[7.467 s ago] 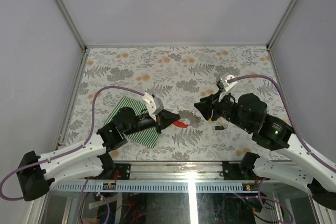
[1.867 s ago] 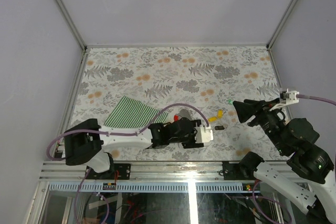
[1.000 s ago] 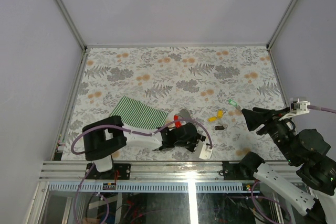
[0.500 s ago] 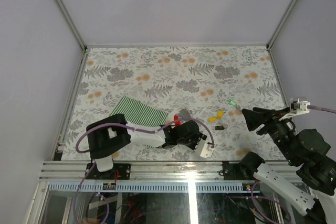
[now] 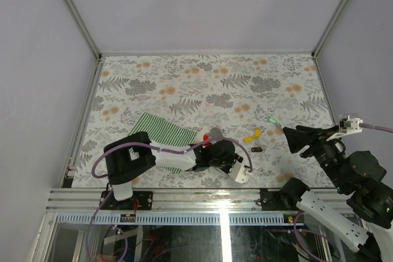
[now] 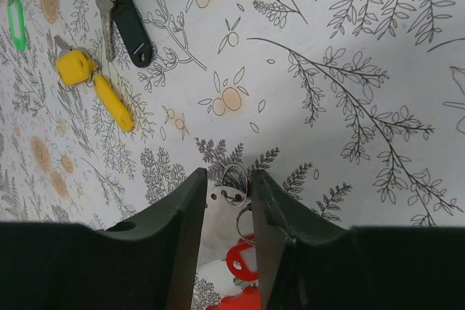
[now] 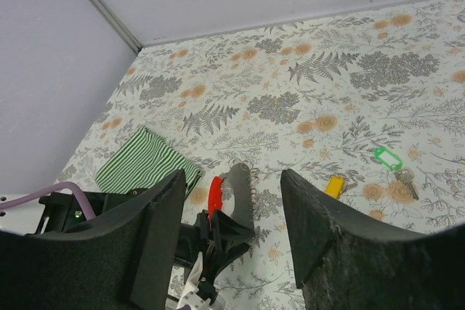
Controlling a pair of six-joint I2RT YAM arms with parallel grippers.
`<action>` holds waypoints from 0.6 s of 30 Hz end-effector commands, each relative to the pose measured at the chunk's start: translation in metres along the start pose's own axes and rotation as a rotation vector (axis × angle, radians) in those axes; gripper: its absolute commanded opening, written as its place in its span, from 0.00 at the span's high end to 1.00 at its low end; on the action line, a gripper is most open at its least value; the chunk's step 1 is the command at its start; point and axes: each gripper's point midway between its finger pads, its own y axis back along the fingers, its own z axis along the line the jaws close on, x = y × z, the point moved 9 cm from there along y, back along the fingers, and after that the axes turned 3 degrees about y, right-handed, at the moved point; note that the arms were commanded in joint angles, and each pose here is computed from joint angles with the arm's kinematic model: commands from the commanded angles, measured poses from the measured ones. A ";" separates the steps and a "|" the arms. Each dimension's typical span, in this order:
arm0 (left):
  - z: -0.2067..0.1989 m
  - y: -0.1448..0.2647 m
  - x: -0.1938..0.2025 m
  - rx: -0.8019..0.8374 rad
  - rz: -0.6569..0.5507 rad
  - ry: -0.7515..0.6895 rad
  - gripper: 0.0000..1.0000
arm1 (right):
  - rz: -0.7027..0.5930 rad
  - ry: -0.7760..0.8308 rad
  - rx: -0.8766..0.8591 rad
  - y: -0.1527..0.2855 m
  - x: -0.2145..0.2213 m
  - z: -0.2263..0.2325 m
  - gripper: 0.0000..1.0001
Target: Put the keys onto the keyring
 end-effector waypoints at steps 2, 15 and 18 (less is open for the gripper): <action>0.003 -0.002 0.006 0.025 0.036 -0.013 0.70 | -0.044 0.006 0.012 0.001 -0.008 -0.001 0.38; 0.002 0.000 0.008 0.034 0.047 0.012 0.89 | -0.043 0.011 0.007 0.000 -0.008 0.000 0.38; 0.004 0.001 0.007 0.025 0.050 0.024 0.93 | -0.043 0.007 0.005 0.000 -0.008 0.000 0.38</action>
